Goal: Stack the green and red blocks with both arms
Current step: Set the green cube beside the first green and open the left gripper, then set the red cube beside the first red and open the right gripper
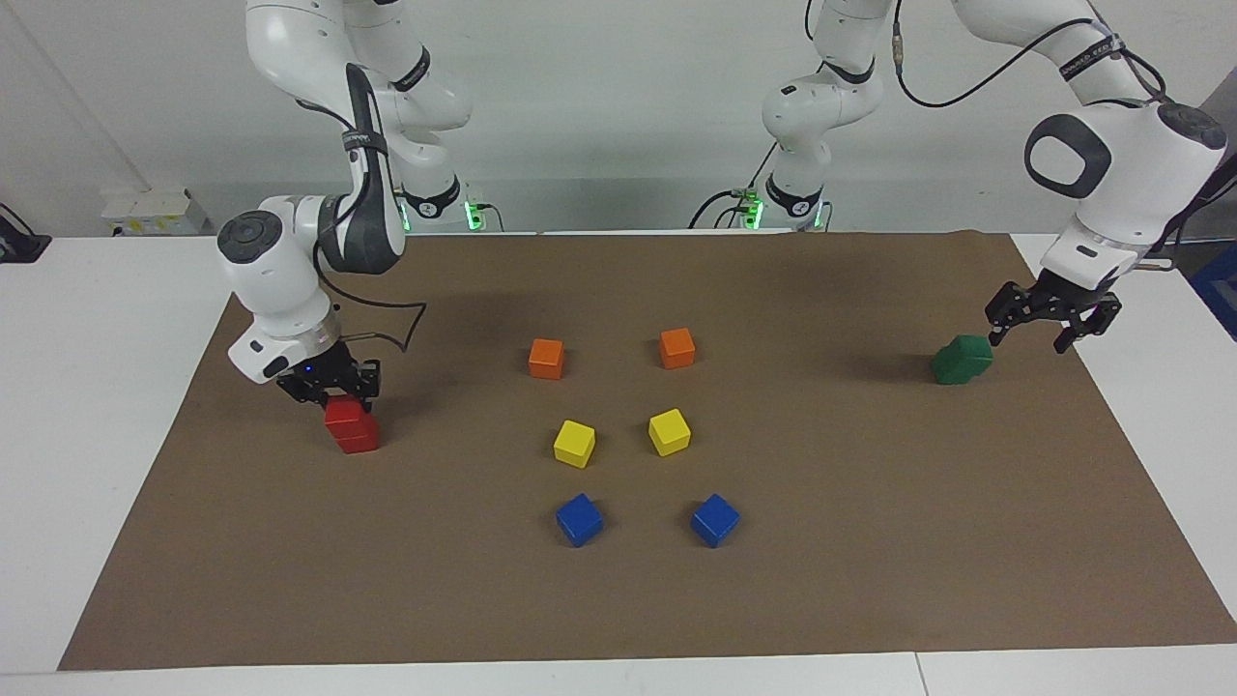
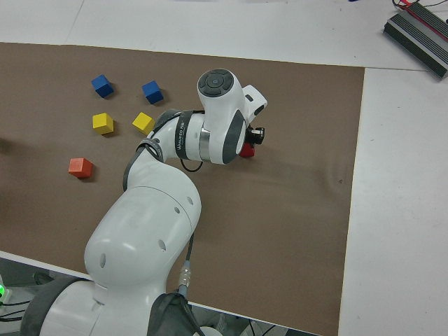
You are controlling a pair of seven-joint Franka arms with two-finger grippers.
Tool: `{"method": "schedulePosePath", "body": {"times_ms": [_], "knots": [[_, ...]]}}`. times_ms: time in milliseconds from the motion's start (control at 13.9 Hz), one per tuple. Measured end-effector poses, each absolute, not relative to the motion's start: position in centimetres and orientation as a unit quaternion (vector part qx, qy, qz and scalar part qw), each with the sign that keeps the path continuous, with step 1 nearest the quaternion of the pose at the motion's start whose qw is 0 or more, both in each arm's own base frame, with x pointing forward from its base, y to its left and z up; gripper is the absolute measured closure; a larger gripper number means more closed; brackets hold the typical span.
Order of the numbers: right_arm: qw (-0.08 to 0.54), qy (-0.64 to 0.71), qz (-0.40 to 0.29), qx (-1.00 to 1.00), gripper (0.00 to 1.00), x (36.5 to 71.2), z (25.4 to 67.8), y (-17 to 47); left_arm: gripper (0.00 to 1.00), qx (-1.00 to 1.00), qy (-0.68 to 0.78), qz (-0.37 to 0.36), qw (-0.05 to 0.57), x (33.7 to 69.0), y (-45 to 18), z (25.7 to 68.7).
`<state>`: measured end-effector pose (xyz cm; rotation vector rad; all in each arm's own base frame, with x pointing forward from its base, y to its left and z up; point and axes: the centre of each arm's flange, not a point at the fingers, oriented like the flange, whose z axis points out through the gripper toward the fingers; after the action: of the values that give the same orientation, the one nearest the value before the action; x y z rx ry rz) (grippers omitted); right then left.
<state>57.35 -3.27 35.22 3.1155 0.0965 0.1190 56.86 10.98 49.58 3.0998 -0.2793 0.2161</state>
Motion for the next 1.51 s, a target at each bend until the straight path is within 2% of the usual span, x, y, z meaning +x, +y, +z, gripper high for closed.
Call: {"method": "schedulePosePath", "body": {"times_ms": [288, 504, 936, 1008, 1224, 1296, 1512], "knots": [[0.011, 0.03, 0.038, 0.999, 0.44, 57.3, 35.2, -3.4, 0.0, 0.998, -0.029, 0.054, 0.025, 57.5, 4.9, 55.5], [0.011, 0.03, 0.038, 0.999, 0.44, 57.3, 35.2, -3.4, 0.0, 0.998, -0.034, 0.039, 0.025, 56.6, 3.6, 58.7], [0.011, 0.03, 0.038, 0.999, 0.44, 57.3, 35.2, -3.4, 0.0, 0.999, -0.03, -0.013, 0.029, 54.8, 2.9, 60.7], [0.011, 0.03, 0.038, 0.999, 0.41, 57.3, 35.2, -3.4, 0.0, 0.999, -0.027, -0.019, 0.03, 54.5, 2.9, 60.8], [0.011, 0.03, 0.035, 0.999, 0.04, 57.3, 34.9, -3.4, 0.0, 0.999, -0.011, -0.017, 0.028, 54.1, 2.8, 61.5], [0.011, 0.03, 0.035, 0.999, 0.0, 57.3, 34.9, -3.4, 0.0, 0.999, -0.01, -0.016, 0.028, 53.9, 2.8, 61.7], [0.011, 0.03, 0.034, 0.999, 0.0, 57.3, 34.9, -3.3, 0.0, 1.0, -0.016, -0.019, 0.016, 53.8, 2.3, 61.7]]}}
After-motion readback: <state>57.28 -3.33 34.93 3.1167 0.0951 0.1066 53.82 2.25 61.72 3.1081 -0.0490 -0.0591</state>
